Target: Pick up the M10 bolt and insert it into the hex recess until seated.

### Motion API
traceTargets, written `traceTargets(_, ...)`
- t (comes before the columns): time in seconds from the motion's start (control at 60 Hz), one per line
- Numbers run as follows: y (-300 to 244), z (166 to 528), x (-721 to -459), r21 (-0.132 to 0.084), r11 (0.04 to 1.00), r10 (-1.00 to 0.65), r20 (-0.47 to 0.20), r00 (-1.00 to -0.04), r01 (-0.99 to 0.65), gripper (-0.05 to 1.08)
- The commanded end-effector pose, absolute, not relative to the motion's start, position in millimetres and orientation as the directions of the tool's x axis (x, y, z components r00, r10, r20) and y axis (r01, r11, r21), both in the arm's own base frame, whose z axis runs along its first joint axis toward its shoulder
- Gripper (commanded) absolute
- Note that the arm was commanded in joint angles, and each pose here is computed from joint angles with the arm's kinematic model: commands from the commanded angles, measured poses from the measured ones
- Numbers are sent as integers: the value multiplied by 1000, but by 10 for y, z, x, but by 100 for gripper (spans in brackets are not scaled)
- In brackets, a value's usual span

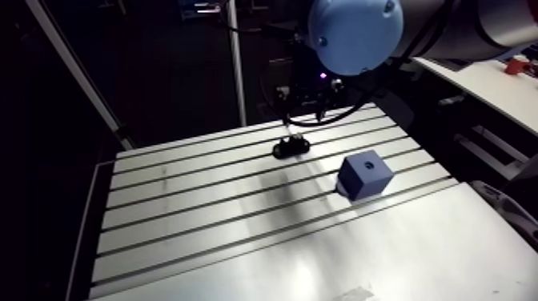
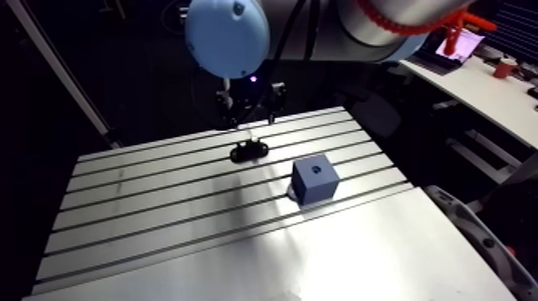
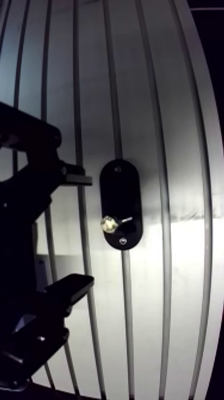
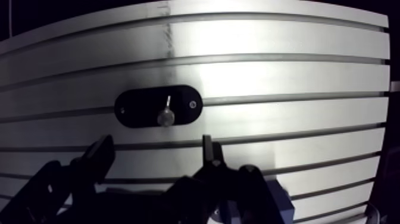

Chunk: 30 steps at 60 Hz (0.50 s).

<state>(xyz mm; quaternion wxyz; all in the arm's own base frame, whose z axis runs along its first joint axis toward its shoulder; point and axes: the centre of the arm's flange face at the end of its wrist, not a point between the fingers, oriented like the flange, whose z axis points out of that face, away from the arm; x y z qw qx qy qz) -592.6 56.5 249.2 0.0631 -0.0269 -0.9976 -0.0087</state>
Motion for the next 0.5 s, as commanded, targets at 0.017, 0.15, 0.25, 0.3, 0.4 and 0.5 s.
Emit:
traceTargets(0.017,564,2424,-5979,16,999,48,117,-992,50,22)
traceTargets(0.15,569,2369,-5992,13,999,48,109,-993,50,26)
traceTargets(0.25,572,2333,-6002,12,999,49,103,-993,51,27)
traceTargets(0.3,575,2310,-6010,11,999,48,100,-994,50,29)
traceTargets(0.4,577,2292,-6013,12,999,48,97,-994,50,32)
traceTargets(0.5,588,2250,-6016,12,999,50,90,-995,51,32)
